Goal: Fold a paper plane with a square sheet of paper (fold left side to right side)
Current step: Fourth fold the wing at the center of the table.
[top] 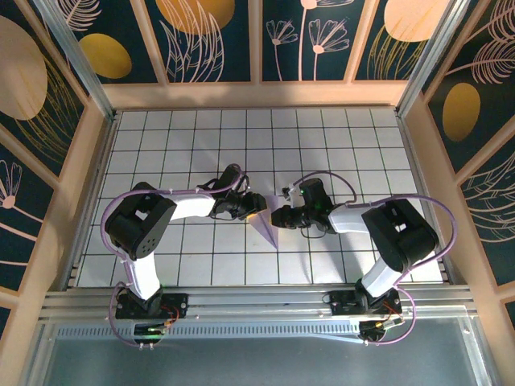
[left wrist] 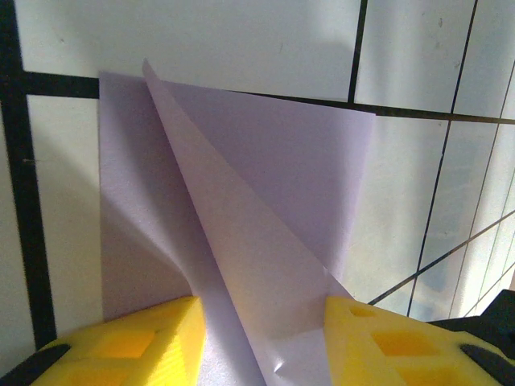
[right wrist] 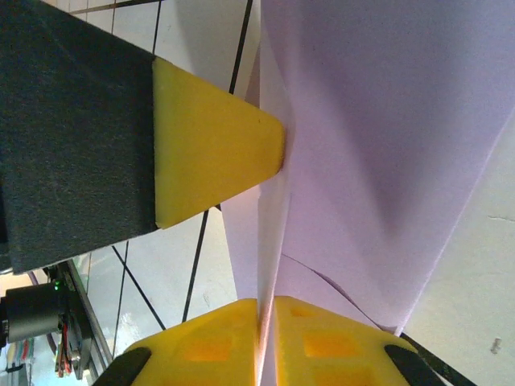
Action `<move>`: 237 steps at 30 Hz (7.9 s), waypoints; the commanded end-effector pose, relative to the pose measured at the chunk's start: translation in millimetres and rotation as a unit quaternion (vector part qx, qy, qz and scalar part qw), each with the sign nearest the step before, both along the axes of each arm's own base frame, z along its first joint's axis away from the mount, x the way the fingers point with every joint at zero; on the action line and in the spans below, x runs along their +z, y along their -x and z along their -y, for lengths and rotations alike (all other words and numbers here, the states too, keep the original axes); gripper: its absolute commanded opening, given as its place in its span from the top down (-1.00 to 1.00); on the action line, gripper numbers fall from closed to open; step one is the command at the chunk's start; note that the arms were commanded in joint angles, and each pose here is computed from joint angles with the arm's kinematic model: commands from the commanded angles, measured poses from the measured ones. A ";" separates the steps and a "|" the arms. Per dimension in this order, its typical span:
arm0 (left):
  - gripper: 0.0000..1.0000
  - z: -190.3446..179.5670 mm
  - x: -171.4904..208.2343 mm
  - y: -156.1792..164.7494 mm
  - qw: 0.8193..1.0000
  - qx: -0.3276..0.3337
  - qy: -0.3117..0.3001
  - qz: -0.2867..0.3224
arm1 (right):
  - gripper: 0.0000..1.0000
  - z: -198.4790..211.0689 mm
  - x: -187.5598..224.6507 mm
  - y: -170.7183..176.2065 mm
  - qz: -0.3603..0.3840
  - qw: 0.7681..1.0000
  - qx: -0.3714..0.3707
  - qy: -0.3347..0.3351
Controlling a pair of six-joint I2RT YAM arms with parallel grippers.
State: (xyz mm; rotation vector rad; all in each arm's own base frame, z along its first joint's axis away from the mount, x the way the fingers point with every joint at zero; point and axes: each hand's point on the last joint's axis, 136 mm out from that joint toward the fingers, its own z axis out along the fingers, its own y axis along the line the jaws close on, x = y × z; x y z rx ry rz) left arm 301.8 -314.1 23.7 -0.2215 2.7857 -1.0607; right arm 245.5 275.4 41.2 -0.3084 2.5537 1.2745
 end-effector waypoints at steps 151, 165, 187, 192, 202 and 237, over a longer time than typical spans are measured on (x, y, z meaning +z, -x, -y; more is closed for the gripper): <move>1.00 -10.7 -47.7 19.2 0.997 0.001 -0.068 -0.032 | 1.00 -0.9 -1.2 57.0 -0.087 0.994 0.042 0.043; 1.00 -10.6 -48.7 18.8 0.997 0.000 -0.070 -0.033 | 1.00 13.3 -23.6 69.7 -0.102 0.991 0.030 0.075; 1.00 -10.6 -48.5 18.4 0.997 0.000 -0.071 -0.033 | 1.00 20.8 -31.6 74.8 -0.108 0.989 0.028 0.094; 1.00 -10.2 -48.4 17.9 0.997 0.000 -0.071 -0.033 | 1.00 22.1 -34.1 77.7 -0.113 0.988 0.029 0.097; 1.00 -10.4 -49.0 17.4 0.997 0.001 -0.072 -0.033 | 1.00 26.3 -37.9 84.4 -0.122 0.987 0.031 0.105; 1.00 -8.0 -47.7 15.4 0.997 -0.001 -0.070 -0.031 | 1.00 5.2 30.7 51.1 -0.060 0.998 0.021 0.017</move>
